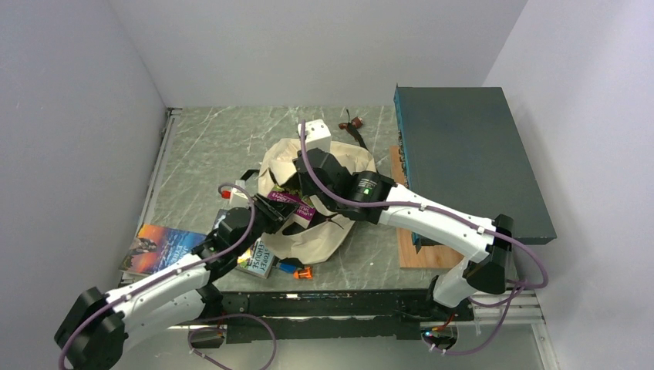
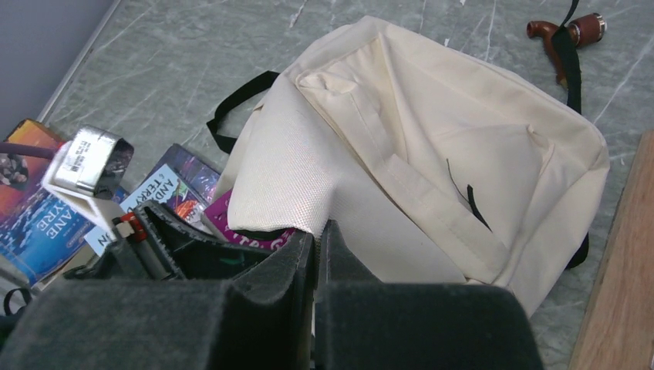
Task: Pack the student bag
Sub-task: Place the book in the student bag.
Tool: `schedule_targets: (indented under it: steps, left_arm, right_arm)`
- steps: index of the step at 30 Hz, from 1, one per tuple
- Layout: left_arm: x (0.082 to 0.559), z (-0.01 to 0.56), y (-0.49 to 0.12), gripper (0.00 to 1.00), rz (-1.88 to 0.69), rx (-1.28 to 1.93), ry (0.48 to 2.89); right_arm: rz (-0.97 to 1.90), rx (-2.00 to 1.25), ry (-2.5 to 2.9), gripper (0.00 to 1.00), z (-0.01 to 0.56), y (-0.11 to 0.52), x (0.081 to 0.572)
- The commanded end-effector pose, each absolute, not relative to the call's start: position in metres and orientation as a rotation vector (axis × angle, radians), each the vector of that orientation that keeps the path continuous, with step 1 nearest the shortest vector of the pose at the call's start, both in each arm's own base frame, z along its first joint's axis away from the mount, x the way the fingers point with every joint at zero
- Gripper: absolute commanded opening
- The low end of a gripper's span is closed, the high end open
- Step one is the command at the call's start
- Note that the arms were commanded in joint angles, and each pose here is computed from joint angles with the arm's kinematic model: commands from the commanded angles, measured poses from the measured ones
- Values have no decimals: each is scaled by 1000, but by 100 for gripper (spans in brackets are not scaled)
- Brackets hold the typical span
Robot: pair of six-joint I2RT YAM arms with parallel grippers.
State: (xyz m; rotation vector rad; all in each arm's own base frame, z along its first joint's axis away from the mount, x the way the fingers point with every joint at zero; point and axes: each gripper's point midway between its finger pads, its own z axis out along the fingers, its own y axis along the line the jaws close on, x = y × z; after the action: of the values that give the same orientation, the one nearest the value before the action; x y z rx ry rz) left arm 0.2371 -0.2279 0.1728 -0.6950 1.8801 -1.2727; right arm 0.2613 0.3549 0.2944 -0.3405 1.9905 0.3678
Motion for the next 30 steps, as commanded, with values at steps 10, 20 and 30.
schedule_targets:
  steps: [10,20,30]
  left_arm:
    - [298,235,-241,0,-1385,-770,1392]
    - [329,202,-265,0,-1425,-908,1375]
    - [342,145,-281,0,-1421,-1064,1419]
  right_arm:
    - [557,-255,1897,0,346,352,263]
    - [556,-246,1904,0,341,352,264]
    - [545,-257,1902,0,340,354,267]
